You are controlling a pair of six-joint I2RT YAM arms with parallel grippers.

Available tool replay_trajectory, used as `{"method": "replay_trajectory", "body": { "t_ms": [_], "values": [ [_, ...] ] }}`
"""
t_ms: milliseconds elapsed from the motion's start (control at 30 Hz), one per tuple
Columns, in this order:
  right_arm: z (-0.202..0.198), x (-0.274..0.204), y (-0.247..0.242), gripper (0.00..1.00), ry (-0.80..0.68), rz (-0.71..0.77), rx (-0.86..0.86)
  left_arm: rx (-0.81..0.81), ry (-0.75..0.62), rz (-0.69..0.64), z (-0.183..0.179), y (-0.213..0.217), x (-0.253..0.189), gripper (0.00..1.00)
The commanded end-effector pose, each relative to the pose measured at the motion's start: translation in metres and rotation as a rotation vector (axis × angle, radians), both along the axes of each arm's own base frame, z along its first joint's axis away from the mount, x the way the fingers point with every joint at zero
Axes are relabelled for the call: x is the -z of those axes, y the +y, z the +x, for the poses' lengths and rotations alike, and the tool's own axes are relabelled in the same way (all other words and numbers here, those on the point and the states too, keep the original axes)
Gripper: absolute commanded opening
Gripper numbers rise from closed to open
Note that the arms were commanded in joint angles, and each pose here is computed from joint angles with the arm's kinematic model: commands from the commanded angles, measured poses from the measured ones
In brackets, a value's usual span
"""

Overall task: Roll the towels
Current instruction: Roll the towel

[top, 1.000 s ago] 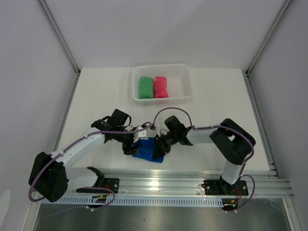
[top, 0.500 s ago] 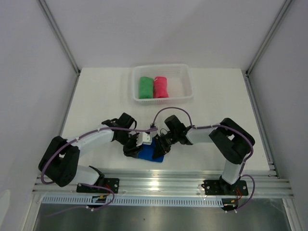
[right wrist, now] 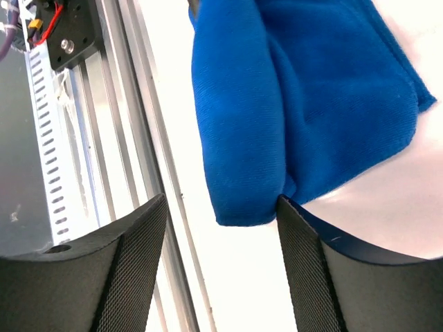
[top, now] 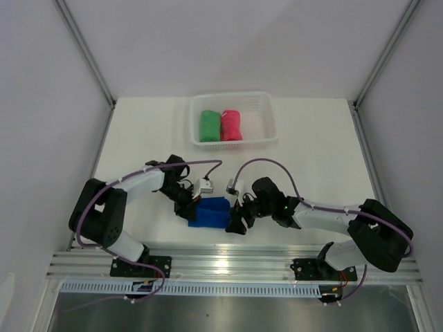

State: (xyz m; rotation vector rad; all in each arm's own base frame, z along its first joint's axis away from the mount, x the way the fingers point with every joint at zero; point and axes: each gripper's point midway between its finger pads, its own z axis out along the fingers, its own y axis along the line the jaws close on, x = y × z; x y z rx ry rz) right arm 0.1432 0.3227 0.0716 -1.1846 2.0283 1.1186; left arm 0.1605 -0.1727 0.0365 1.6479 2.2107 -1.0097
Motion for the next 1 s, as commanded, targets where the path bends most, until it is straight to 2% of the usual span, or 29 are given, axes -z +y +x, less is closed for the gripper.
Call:
{"method": "replay_trajectory", "body": {
  "t_ms": [0,300,433,533,567,633,667,967],
  "values": [
    [0.007,-0.008,0.007,0.68,-0.123,0.082,0.003,-0.043,0.086,-0.066,0.001,-0.004,-0.012,0.01],
    [0.017,-0.004,0.029,0.68,-0.162,0.139,0.018,-0.045,0.118,-0.077,-0.001,-0.002,-0.006,0.08],
    [0.015,0.012,0.032,0.67,-0.124,0.126,0.019,-0.047,0.119,-0.083,0.0,-0.002,-0.008,0.09],
    [0.012,0.015,0.035,0.56,-0.103,0.131,0.01,-0.052,0.113,-0.081,0.002,0.001,-0.008,0.11],
    [0.01,0.015,0.037,0.36,-0.086,0.137,-0.003,-0.055,0.114,-0.079,0.002,0.002,-0.008,0.12],
    [0.008,0.014,0.038,0.16,-0.036,0.143,0.003,-0.055,0.108,-0.082,0.003,0.002,-0.01,0.3],
    [0.006,0.014,0.039,0.01,-0.001,0.134,-0.001,-0.057,0.105,-0.081,0.003,0.003,-0.011,0.39],
    [-0.008,0.025,0.029,0.0,0.291,0.0,0.099,-0.095,0.03,-0.147,0.016,0.005,-0.045,0.55]
  ]
}}
